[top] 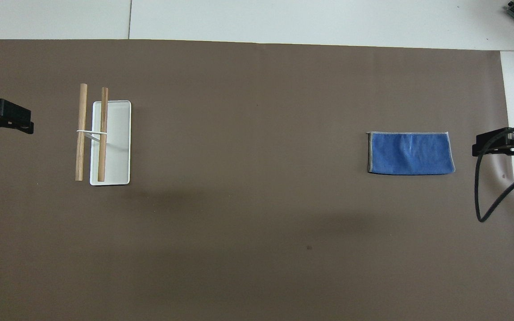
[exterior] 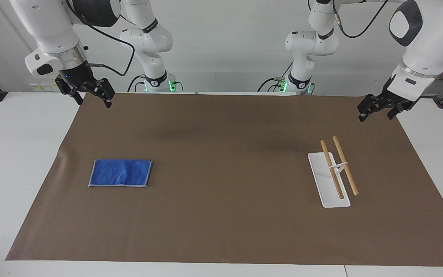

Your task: Right arm passes towel to left arm to hang

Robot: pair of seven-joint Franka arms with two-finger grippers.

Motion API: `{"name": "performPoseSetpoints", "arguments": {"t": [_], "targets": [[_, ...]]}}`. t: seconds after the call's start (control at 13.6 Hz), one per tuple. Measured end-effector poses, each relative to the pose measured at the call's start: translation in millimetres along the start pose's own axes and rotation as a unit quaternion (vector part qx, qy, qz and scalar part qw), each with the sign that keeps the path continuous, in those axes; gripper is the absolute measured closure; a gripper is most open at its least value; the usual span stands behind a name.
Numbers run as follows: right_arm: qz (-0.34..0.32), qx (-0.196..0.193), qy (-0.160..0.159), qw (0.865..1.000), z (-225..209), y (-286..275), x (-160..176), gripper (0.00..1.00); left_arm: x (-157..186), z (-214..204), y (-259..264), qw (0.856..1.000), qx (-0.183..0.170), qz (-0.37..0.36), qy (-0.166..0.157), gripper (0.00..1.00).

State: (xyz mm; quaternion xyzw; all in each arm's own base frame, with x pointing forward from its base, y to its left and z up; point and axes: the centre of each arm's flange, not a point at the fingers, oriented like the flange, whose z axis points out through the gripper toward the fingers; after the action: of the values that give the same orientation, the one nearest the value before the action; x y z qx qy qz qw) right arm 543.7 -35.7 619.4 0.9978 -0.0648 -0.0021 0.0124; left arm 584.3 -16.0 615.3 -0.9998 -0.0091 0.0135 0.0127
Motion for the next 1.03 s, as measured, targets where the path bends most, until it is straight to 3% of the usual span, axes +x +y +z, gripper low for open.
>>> {"name": "performPoseSetpoints", "arguments": {"t": [0.66,1.03], "targets": [[0.011,0.002,0.042,0.999,7.3,13.6,12.2,0.00,0.0,0.0,0.0,1.000,0.000,0.000,0.000,0.00],[-0.001,0.002,0.057,0.998,40.1,19.7,20.9,0.00,0.0,0.0,0.0,1.000,0.000,0.000,0.000,0.00]]}}
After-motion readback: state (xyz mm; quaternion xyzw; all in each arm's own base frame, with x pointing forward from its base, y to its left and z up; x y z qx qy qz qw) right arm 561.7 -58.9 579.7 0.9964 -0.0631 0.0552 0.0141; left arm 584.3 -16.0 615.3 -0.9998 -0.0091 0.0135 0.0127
